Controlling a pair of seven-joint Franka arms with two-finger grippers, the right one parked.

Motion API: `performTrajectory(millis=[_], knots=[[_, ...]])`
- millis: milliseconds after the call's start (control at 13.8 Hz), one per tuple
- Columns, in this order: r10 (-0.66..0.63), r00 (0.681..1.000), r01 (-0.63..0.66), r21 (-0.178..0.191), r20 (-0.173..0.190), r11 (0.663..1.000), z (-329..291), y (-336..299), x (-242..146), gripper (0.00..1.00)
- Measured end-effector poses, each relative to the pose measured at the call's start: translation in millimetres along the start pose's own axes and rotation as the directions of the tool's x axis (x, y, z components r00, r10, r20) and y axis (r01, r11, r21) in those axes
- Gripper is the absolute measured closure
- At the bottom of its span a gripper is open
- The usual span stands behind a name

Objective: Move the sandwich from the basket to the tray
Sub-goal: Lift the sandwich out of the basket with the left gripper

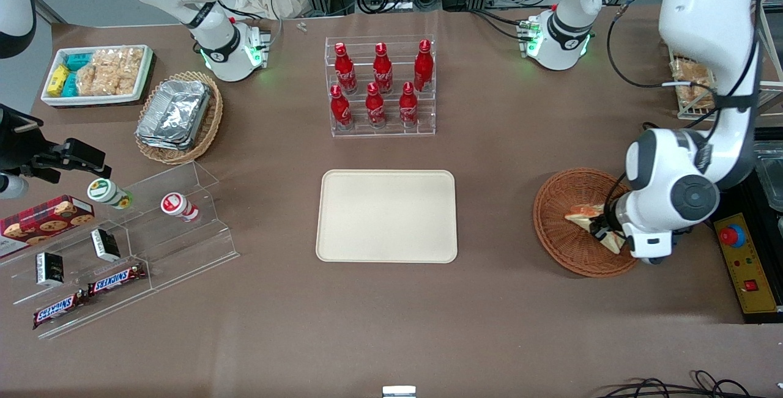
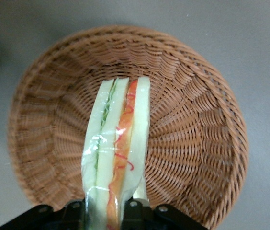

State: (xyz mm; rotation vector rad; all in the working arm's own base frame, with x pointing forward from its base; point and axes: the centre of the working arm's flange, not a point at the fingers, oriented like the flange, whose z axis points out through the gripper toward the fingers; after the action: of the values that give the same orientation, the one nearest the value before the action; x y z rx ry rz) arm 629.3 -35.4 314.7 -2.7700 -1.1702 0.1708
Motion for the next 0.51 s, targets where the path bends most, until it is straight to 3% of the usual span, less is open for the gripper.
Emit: performTrajectory(millis=[145,290,508], knots=[[0.046,0.999,-0.046,0.021,0.010,0.999,-53,-8,-1,0.81],[0.098,0.994,-0.100,0.049,0.045,0.994,-106,-16,-7,0.81],[0.170,0.981,-0.172,0.014,0.091,0.985,-184,-8,-38,0.81]])
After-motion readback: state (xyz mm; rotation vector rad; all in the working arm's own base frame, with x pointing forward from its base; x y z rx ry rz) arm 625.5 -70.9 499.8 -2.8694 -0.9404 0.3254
